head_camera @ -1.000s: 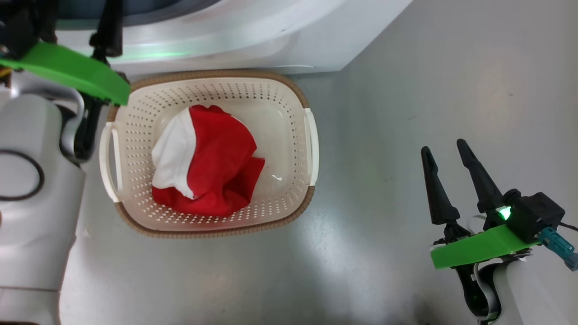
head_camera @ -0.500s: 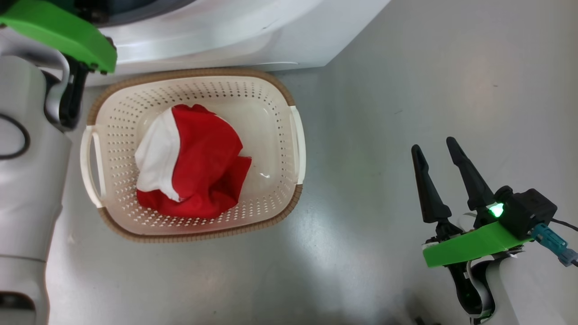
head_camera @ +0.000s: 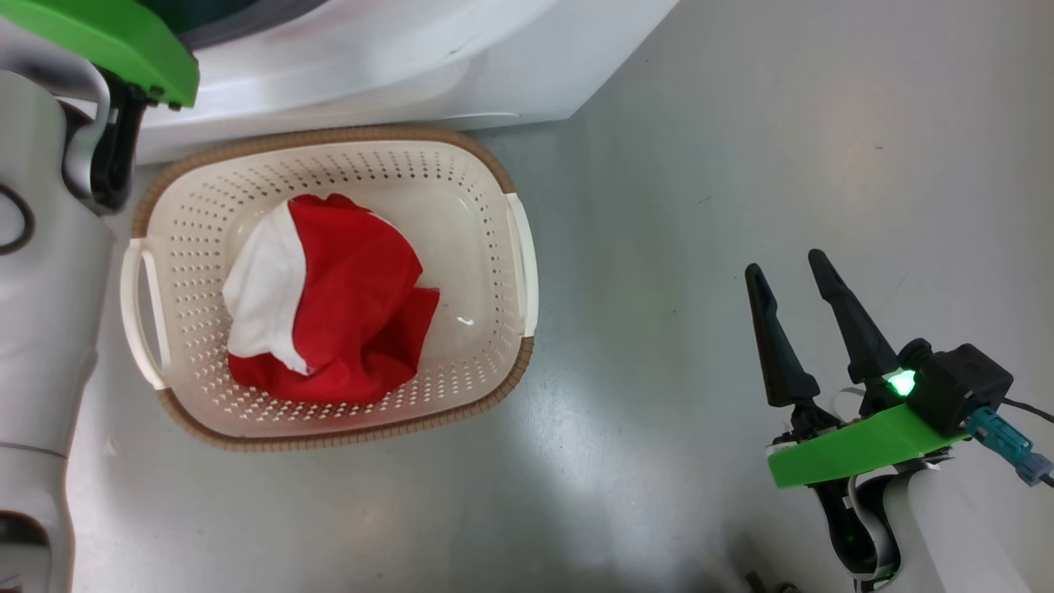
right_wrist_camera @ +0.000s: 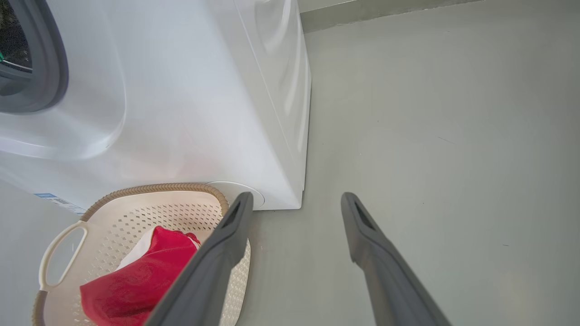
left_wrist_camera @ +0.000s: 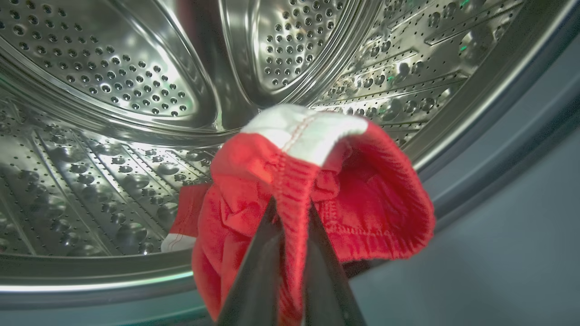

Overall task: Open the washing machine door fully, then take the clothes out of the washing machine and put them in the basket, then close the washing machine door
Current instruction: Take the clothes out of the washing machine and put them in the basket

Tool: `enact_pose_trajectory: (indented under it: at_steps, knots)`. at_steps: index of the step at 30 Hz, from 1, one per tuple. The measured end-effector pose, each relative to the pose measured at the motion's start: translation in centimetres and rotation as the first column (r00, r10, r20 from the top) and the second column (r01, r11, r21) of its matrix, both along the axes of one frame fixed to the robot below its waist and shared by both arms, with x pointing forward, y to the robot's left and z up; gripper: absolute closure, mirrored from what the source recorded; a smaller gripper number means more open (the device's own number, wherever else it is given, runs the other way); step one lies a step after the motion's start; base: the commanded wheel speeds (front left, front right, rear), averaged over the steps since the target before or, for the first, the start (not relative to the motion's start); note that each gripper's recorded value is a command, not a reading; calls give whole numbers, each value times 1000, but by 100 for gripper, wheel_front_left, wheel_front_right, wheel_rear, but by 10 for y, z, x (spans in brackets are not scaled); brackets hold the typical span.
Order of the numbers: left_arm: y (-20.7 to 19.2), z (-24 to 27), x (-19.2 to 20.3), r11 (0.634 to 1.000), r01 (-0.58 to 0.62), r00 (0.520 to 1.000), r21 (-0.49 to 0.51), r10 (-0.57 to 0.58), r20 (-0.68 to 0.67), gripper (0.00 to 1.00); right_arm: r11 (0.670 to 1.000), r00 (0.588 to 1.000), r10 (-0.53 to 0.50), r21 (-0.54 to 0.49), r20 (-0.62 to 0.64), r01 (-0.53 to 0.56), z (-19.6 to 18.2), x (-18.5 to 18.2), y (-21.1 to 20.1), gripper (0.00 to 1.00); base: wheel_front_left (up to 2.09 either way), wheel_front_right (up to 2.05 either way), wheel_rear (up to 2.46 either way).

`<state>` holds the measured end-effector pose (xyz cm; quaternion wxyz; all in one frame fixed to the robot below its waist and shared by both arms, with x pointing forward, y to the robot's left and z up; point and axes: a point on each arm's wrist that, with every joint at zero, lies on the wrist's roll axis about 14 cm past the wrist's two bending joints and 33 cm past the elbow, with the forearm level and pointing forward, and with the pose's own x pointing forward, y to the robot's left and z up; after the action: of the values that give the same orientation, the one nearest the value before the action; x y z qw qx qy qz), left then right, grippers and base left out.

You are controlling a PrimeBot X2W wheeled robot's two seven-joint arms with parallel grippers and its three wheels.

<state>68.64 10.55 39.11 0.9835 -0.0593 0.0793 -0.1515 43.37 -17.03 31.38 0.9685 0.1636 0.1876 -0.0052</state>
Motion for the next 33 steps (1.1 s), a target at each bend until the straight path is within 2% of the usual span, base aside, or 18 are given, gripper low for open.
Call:
enact_pose_trajectory:
  at_steps: [8,21,33]
  knots:
    - [17,28,-4,995,-60,996,-78,64,60,100,1000,1000,8,4,26,-8,8,5,4,0,0,0,0]
    - [35,59,-54,976,-139,979,-165,160,127,100,999,995,39,-7,97,-38,34,13,13,0,0,0,0]
    - [56,103,-99,954,-186,944,-233,240,227,100,998,989,69,-16,129,-68,50,8,22,0,0,0,0]
